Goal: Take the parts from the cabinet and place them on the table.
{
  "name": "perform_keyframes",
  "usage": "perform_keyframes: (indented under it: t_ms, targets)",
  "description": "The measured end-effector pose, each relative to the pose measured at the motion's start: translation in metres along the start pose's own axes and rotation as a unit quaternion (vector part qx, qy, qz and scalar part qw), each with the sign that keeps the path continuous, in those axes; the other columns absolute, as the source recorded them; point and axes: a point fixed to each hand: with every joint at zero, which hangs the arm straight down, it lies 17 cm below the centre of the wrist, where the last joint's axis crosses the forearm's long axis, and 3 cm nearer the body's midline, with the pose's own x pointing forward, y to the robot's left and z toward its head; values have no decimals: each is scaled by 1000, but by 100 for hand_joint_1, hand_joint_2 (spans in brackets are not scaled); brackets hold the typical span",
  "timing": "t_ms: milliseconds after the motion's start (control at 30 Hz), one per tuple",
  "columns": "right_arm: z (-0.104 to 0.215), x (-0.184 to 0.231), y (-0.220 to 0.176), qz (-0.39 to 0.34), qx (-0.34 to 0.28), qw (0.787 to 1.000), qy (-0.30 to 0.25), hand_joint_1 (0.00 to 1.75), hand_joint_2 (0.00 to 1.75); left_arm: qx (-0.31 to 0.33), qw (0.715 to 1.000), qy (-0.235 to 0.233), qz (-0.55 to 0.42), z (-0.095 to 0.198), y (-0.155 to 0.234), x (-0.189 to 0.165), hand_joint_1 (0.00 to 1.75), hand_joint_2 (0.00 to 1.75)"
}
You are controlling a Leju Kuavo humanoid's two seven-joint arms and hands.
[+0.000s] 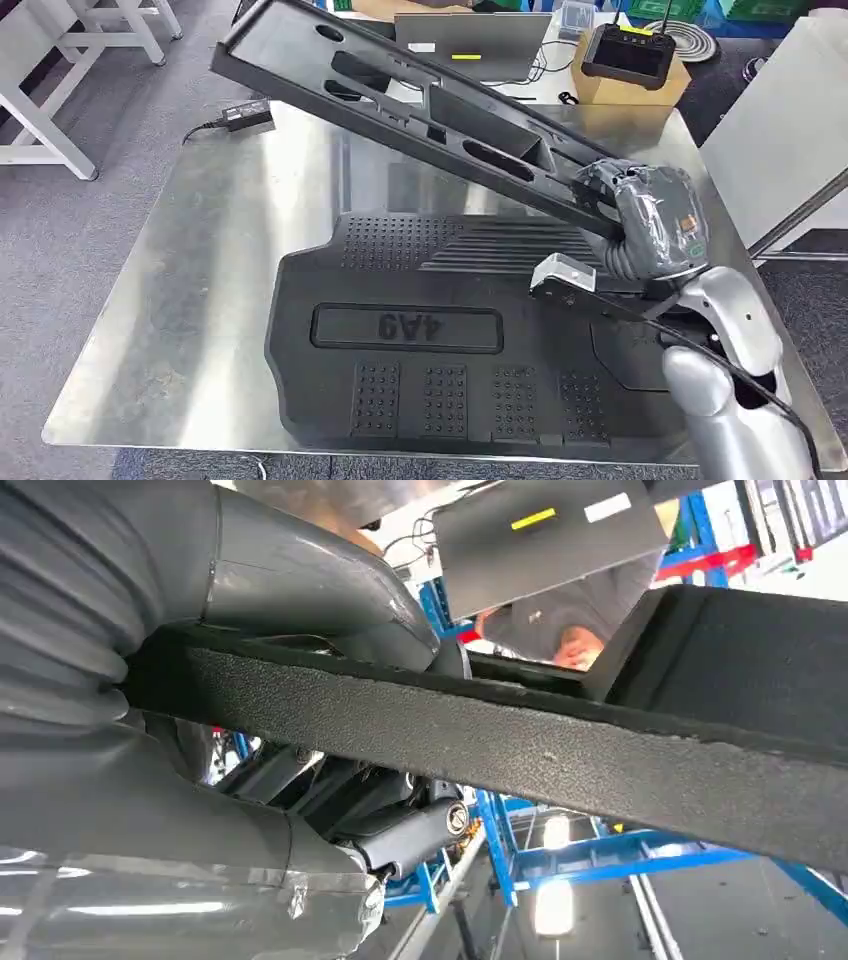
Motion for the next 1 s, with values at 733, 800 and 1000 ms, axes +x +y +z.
perform_keyframes:
  t_ms: [733,800,1000]
  targets:
    - [-20,-38,46,211,67,975,-23,171,175,-26,999,-25,-9,1,-4,23,0,175]
    - [-22,-44,50,223,78,972,-22,171,175,-27,999,-25,-9,1,-3,22,0,175]
    - [-16,-53,64,233,104,967,-23,171,175,-24,999,-22,-9,2,0,19,0,175]
